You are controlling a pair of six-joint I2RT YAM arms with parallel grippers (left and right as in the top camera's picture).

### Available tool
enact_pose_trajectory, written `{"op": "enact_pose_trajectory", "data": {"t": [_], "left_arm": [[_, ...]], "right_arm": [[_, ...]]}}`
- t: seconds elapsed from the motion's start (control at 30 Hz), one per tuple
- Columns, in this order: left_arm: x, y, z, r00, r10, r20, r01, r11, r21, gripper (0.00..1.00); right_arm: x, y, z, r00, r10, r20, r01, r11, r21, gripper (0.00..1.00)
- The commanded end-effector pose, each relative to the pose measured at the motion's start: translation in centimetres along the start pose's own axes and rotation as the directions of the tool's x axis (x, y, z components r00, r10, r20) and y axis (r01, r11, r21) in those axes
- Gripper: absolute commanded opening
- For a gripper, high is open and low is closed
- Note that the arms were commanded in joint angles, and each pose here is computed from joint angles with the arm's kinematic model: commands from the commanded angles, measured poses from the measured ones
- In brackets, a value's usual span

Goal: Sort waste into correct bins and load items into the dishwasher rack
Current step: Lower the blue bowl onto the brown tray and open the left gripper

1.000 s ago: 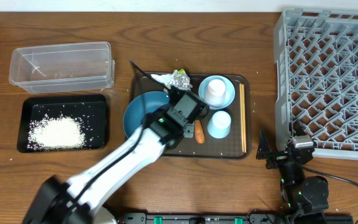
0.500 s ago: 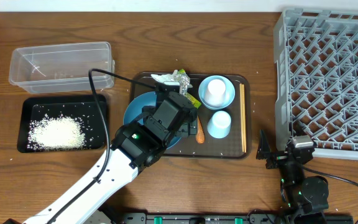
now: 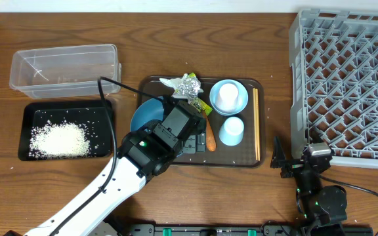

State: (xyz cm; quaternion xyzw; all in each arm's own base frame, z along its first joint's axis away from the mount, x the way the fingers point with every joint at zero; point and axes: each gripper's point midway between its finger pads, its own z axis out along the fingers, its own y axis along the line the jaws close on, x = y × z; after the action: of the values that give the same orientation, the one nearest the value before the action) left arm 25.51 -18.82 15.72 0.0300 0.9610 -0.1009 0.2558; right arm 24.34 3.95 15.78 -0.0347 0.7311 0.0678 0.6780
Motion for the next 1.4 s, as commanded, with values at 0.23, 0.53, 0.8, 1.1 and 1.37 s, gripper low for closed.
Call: {"op": "enact_pose_trajectory", "data": {"t": [0.23, 0.53, 0.8, 1.1, 1.37], "left_arm": [[0.9, -1.8, -0.6, 0.997, -0.007, -0.071, 0.015, 0.994, 0.104, 0.99], [1.1, -1.7, -0.6, 0.997, -0.006, -0.079, 0.014, 0.995, 0.098, 1.0], [1.2, -1.7, -0.6, 0.997, -0.005, -0.082, 0.013, 0.995, 0.096, 1.0], [1.2, -1.6, -0.5, 0.997, -0.005, -0.083, 0.013, 0.995, 0.094, 1.0], [-0.5, 3.3, -0.5, 1.0, -0.021, 0.019, 0.024, 0.989, -0.145, 1.0]], "right_arm": [[0.0, -0.4, 0.0, 1.0, -0.012, 0.001, 0.012, 1.0, 0.02, 0.99], [0.0, -0.4, 0.0, 1.0, -0.012, 0.001, 0.012, 1.0, 0.02, 0.99], [0.0, -0.4, 0.0, 1.0, -0.012, 0.001, 0.012, 1.0, 0.02, 0.99], [0.0, -0.4, 0.0, 1.0, -0.012, 0.001, 0.012, 1.0, 0.02, 0.99], [0.0, -0.4, 0.0, 1.0, -0.012, 0.001, 0.012, 1.0, 0.02, 0.99]]}}
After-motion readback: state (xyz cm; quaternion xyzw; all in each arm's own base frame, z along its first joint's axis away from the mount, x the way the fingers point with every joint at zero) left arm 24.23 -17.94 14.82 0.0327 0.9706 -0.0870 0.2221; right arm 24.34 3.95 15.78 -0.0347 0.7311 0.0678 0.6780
